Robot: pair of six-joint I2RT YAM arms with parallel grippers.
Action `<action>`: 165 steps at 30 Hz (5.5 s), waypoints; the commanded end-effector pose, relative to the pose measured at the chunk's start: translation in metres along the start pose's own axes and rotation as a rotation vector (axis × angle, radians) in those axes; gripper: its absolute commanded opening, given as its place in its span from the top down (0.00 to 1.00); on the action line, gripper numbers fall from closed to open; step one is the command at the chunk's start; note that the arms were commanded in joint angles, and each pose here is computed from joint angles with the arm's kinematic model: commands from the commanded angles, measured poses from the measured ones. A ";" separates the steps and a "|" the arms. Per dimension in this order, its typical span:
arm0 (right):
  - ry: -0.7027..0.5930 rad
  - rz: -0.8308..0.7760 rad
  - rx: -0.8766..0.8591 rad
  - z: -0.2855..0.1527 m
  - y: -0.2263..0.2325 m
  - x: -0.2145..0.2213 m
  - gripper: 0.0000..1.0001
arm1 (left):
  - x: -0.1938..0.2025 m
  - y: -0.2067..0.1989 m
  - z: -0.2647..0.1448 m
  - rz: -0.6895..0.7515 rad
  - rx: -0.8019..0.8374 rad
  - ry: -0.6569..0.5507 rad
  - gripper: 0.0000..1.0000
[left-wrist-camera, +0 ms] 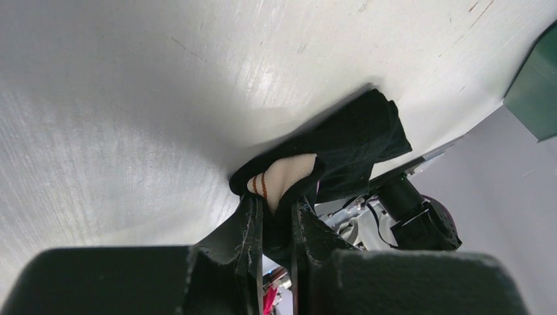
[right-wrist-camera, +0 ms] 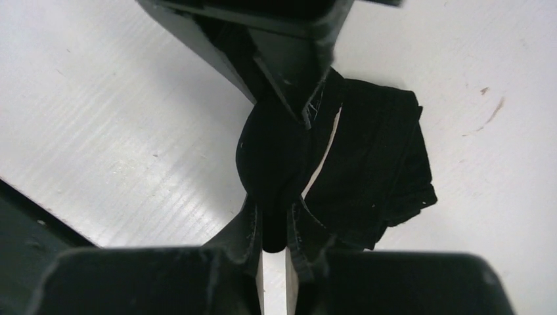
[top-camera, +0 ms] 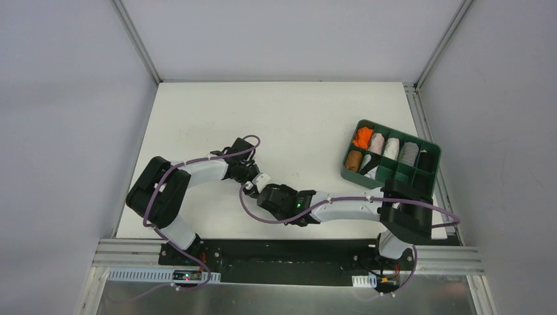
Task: Roll the underwear
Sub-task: Roll the underwear to the center of the board.
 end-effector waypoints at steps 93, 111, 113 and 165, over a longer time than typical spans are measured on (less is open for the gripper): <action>0.041 0.982 -0.203 0.008 -0.099 0.000 0.57 | 0.003 0.009 -0.016 0.001 -0.131 -0.071 1.00; -0.131 0.042 -0.087 -0.035 -0.035 -0.041 0.24 | 0.002 0.014 -0.010 -0.022 -0.167 -0.047 1.00; -0.133 -0.013 -0.073 -0.032 -0.029 -0.044 0.21 | 0.003 0.014 -0.011 -0.023 -0.168 -0.048 1.00; -0.072 0.916 -0.826 0.025 -0.016 0.026 1.00 | -0.008 -0.001 -0.012 -0.013 0.004 -0.179 0.36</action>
Point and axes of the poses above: each gripper's point midway between its finger pads, its own z axis out along the fingers, its own y axis along the line the jaws close on, x = y × z, the point moved 3 cm from there along -z, back along the fingers
